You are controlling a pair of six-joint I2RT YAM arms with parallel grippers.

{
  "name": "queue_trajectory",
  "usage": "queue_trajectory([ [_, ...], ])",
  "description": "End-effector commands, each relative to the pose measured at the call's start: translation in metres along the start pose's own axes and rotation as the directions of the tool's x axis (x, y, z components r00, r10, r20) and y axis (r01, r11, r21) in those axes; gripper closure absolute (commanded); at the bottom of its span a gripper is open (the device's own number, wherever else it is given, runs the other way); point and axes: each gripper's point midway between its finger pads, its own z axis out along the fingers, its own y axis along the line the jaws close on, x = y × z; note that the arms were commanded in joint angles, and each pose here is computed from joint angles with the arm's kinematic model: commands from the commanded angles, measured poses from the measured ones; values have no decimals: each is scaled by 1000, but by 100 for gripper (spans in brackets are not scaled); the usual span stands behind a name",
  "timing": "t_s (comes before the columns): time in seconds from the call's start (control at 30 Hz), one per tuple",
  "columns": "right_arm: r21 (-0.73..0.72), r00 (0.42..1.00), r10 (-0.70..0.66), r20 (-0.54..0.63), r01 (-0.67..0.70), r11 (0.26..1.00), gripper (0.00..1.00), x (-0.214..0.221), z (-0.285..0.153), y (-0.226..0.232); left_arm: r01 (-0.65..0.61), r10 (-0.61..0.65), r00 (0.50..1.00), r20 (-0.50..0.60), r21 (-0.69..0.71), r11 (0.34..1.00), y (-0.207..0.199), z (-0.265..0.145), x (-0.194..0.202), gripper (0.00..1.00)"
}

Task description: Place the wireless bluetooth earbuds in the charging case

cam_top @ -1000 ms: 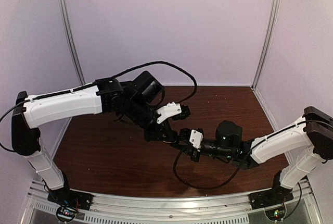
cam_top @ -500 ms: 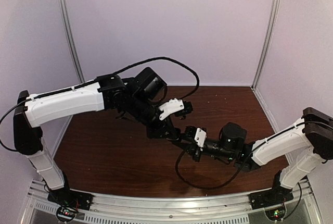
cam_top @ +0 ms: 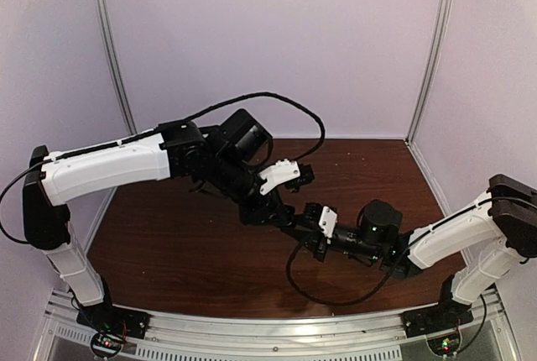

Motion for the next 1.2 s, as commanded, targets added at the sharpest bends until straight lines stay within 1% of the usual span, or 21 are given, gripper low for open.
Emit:
queue_trajectory([
  [0.0,27,987,-21,158,17,999,100,-44,-10,-8,39,-41,999,-27,-93,995,22,-3,7,66],
  [0.2,36,987,-14,162,9,999,100,-43,-13,-11,39,-41,999,-21,-101,994,23,-7,6,63],
  [0.53,42,987,-13,159,7,999,100,-41,-17,-13,37,-37,999,-1,-134,990,27,-14,5,63],
  [0.63,45,987,-2,163,-6,999,100,-42,-19,-15,32,-24,998,57,-130,991,24,-23,-1,62],
  [0.77,41,986,11,164,-18,999,100,-42,-21,-18,25,6,980,198,-153,988,26,-52,-21,59],
  [0.83,38,986,19,167,-25,999,100,-44,-23,-20,36,15,963,269,-181,983,31,-68,-28,53],
  [0.93,30,983,36,178,-42,999,100,-47,-26,-22,48,38,928,371,-221,974,36,-86,-31,35],
  [0.97,23,983,43,180,-48,999,100,-48,-27,-22,49,52,913,405,-237,970,35,-92,-31,27],
  [1.0,16,981,48,185,-52,999,100,-50,-28,-23,59,64,891,449,-254,965,36,-98,-33,11],
  [1.03,7,980,54,190,-56,998,100,-52,-29,-22,74,71,867,494,-268,961,36,-106,-33,4],
  [1.1,-21,978,65,196,-62,998,100,-55,-30,-20,106,86,804,588,-284,953,35,-123,-37,2],
  [1.17,-43,977,83,196,-76,996,100,-59,-32,-20,103,112,751,651,-283,954,30,-137,-42,2],
])
